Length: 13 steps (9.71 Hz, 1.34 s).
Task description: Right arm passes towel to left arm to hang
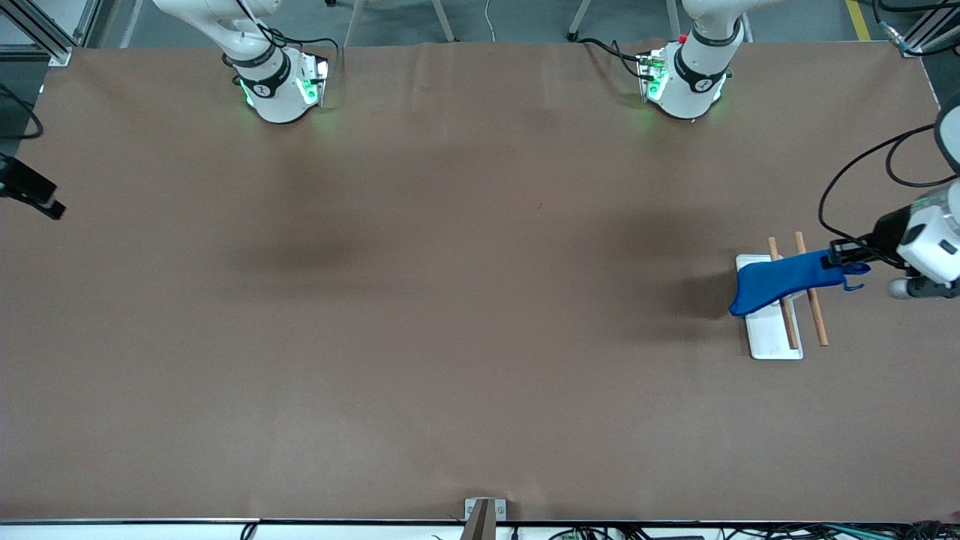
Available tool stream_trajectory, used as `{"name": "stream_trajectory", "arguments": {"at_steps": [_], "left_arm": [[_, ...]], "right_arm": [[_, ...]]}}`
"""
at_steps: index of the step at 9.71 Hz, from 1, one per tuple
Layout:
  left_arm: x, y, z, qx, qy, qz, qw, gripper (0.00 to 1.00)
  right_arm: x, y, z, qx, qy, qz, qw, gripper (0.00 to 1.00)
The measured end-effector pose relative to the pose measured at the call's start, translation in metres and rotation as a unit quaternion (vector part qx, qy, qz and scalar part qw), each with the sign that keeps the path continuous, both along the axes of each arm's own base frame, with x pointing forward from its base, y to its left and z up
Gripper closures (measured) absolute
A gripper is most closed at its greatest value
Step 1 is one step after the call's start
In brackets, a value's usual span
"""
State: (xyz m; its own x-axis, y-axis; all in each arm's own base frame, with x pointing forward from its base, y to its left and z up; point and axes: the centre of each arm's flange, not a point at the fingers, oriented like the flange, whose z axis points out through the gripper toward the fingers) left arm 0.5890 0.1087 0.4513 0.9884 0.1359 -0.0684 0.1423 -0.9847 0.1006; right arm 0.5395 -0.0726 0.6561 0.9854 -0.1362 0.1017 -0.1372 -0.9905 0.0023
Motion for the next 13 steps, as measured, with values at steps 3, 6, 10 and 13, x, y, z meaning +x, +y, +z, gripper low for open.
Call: {"name": "stream_trajectory", "arguments": {"at_steps": [3,6,10,13], "left_arm": [[-0.011,0.070,-0.015,0.007,0.004,0.068,0.998,0.96],[-0.014,0.112,-0.053,0.007,0.024,0.110,0.994,0.92],[0.021,0.108,-0.055,0.021,0.005,0.098,0.995,0.42],[0.049,0.048,0.003,0.027,-0.050,0.034,0.998,0.00]], "right_arm": [[0.004,0.008,-0.008,-0.001,0.014,0.007,1.000,0.00],[0.002,0.006,-0.010,-0.016,0.026,0.009,0.999,0.00],[0.002,0.005,-0.010,-0.018,0.026,0.009,0.999,0.00],[0.002,0.005,-0.010,-0.018,0.026,0.008,0.999,0.00]]}}
